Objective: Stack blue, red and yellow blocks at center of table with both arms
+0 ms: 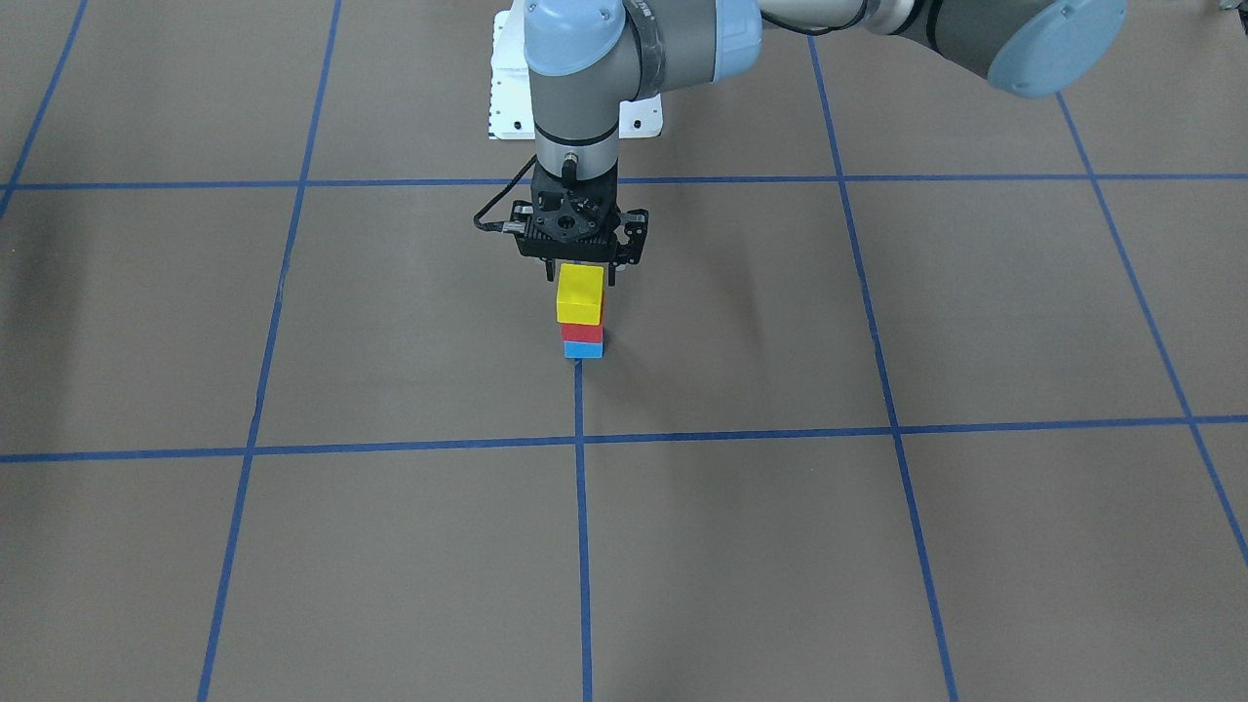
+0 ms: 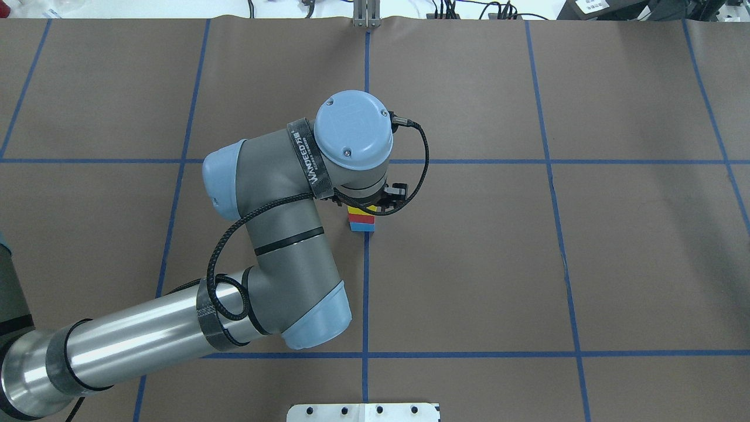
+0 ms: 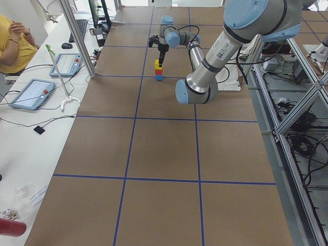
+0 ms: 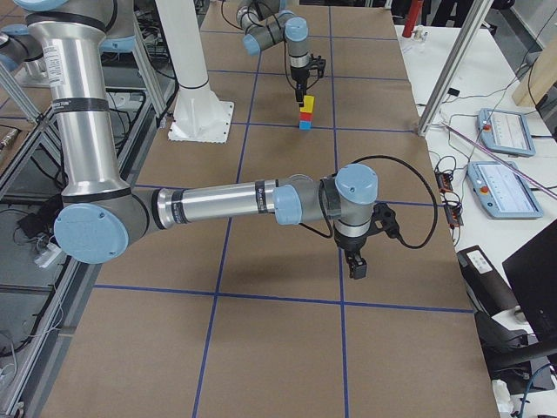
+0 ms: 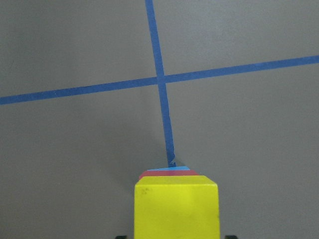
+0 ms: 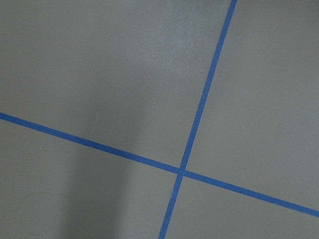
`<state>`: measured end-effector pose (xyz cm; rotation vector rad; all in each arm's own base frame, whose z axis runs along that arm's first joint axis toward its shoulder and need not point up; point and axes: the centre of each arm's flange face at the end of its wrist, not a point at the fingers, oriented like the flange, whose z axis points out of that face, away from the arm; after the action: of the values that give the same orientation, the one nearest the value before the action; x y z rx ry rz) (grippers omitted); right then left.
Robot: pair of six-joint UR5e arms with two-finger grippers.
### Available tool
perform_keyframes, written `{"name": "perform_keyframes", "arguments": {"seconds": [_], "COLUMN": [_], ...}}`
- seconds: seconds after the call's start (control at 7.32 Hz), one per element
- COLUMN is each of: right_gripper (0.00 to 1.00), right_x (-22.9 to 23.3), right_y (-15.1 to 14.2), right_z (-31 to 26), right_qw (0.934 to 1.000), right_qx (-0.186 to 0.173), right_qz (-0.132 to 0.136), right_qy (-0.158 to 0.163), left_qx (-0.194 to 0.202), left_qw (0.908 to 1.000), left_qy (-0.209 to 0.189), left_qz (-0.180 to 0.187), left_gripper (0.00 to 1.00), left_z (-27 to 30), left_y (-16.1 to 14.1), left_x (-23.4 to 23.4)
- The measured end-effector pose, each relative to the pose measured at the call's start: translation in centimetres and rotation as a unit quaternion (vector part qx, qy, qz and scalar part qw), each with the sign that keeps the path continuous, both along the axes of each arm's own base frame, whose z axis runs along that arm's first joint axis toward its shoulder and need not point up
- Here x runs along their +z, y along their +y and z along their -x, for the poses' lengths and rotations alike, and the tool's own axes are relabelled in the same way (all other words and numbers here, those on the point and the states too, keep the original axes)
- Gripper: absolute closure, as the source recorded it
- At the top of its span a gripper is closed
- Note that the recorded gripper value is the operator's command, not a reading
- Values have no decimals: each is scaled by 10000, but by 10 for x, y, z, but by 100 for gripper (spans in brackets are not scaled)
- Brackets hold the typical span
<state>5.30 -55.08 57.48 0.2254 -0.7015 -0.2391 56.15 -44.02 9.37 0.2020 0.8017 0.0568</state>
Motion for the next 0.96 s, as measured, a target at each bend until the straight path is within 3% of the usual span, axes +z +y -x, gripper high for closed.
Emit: {"name": "perform_keyframes", "arguments": {"seconds": [0.41, 0.68, 0.96], "right_gripper": [0, 0, 0], "right_x": [23, 45, 65], "right_y": [13, 31, 50], "right_z": [-1, -5, -18], "right_qw": [9998, 9992, 9978], "right_qx": [-6, 32, 167], "right_qz": [198, 404, 639], "right_qy": [12, 18, 3], "left_qx": [157, 525, 945], "left_qw": [9997, 9979, 9915], "left_qy": [167, -142, -574], "left_qz": [-12, -349, -686], "left_gripper": [0, 0, 0], "left_z": [97, 218, 356], "left_y": [-27, -54, -98], "left_x": [30, 87, 174]}}
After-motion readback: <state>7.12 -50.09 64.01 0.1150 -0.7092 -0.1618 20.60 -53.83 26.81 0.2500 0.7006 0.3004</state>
